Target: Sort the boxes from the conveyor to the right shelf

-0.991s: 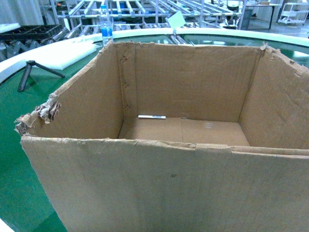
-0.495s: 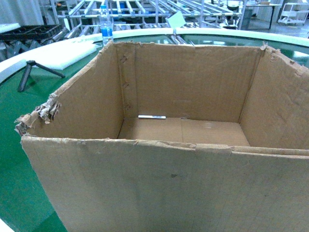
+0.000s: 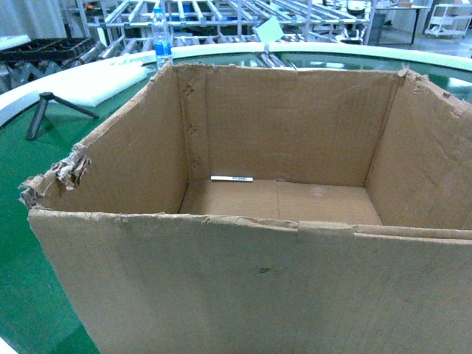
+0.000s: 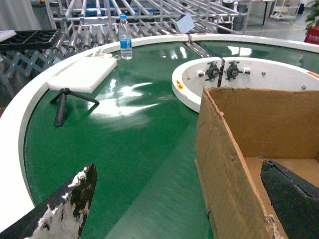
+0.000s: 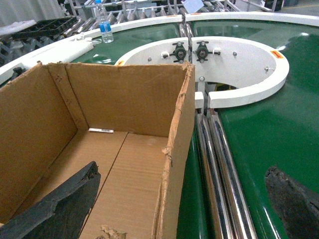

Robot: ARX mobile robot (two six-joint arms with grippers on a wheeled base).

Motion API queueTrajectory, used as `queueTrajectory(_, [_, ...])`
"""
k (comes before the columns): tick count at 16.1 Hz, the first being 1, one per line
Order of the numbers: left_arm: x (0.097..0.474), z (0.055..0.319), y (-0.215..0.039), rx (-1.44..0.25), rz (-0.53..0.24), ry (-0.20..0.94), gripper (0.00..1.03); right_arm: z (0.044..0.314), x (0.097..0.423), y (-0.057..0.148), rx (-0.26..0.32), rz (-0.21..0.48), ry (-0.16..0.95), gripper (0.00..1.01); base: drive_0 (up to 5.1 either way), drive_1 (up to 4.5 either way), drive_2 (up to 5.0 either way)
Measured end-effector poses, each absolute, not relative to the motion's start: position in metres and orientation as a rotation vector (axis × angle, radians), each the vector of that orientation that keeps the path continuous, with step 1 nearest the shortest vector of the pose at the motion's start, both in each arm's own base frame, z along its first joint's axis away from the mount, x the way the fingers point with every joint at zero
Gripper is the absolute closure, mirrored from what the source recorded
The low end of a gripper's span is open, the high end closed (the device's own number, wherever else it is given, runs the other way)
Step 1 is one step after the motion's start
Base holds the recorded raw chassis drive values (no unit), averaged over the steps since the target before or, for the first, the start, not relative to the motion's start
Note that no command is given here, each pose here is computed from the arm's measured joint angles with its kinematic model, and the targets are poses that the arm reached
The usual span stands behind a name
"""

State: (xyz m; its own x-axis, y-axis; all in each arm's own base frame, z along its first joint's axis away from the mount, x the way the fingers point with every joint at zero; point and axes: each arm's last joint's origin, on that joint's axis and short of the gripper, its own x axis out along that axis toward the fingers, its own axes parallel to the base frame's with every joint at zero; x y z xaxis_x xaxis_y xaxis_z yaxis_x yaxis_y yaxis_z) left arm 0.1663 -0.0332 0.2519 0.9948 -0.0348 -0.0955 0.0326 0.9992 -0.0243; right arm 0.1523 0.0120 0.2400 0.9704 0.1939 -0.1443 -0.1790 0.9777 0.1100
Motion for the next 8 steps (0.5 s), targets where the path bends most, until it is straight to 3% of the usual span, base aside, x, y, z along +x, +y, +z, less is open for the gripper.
queueTrajectory(2, [0.167, 0.252, -0.033, -0.023, -0.034, 0.099, 0.05, 0.238, 0.153, 0.013, 0.105, 0.205, 0.191, 0.03, 0.0, 0.0, 0.0])
queueTrajectory(6, [0.18, 0.259, -0.053, -0.062, -0.068, 0.138, 0.05, 0.248, 0.172, 0.024, 0.129, 0.3, 0.291, 0.03, 0.0, 0.0, 0.0])
queueTrajectory(8, [0.186, 0.251, -0.063, -0.066, -0.058, 0.209, 0.05, 0.244, 0.181, 0.032, 0.127, 0.336, 0.383, 0.03, 0.0, 0.0, 0.0])
